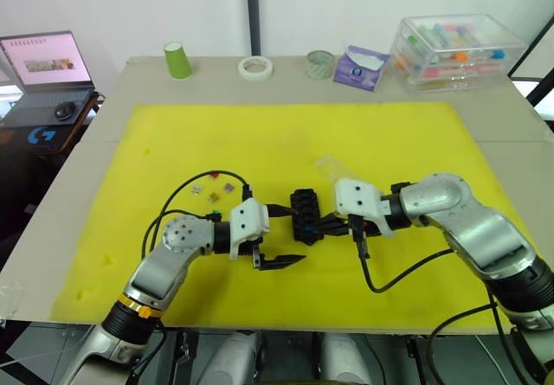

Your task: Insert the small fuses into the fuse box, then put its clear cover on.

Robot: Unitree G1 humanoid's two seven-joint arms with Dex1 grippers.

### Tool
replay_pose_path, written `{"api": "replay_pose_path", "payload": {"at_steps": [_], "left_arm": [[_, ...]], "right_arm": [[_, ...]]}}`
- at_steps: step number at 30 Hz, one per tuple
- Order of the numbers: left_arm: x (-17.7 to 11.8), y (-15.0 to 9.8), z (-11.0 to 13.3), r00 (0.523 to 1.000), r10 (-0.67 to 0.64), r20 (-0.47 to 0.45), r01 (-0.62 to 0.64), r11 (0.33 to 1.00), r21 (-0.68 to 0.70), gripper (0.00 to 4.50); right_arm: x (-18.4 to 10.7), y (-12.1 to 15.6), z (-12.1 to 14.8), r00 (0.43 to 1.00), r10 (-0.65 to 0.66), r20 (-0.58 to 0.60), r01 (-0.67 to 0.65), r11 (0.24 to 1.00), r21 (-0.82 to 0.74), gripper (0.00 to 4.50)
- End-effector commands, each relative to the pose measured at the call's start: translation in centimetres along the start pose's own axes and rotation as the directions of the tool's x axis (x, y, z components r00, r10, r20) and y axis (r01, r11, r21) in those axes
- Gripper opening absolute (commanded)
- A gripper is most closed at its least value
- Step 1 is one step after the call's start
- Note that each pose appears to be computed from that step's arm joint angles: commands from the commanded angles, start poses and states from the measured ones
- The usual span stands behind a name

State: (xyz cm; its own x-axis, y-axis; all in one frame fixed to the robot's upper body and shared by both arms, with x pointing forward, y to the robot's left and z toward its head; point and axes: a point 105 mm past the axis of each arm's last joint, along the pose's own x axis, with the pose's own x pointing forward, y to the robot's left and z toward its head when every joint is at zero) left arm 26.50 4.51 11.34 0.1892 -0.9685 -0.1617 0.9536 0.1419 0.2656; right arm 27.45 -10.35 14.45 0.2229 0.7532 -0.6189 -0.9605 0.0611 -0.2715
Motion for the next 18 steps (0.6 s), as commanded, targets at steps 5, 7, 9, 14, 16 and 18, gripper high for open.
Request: {"api": "replay_pose_path", "payload": {"at_steps": [5,7,9,14,16,18], "left_arm": [[0.3,-0.1,1.2,0.999,-0.015,0.029,0.014,0.999,0.035,4.50],[0.3,0.0,1.2,0.999,-0.015,0.029,0.014,0.999,0.036,4.50],[0.3,0.1,1.2,0.999,-0.015,0.029,0.014,0.999,0.038,4.50],[0.3,0.1,1.2,0.999,-0.018,0.029,0.017,0.999,0.039,4.50],[0.3,0.1,1.2,0.999,-0.017,0.028,0.016,0.999,0.039,4.50],[0.3,0.2,1.2,0.999,-0.016,0.028,0.015,0.999,0.040,4.50]], "right_arm": [[-0.1,-0.3,0.4,1.000,-0.015,0.013,0.015,1.000,-0.007,1.46],[-0.1,-0.3,0.4,1.000,-0.015,0.012,0.015,1.000,-0.009,2.14],[-0.1,-0.4,0.4,1.000,-0.021,0.014,0.021,1.000,-0.010,2.87],[-0.3,-0.5,0.7,0.999,-0.037,0.023,0.037,0.999,-0.016,3.88],[-0.6,-0.6,1.0,0.999,-0.043,0.032,0.044,0.999,-0.022,3.88],[-0.8,-0.7,1.3,0.998,-0.049,0.044,0.051,0.998,-0.029,3.88]]}}
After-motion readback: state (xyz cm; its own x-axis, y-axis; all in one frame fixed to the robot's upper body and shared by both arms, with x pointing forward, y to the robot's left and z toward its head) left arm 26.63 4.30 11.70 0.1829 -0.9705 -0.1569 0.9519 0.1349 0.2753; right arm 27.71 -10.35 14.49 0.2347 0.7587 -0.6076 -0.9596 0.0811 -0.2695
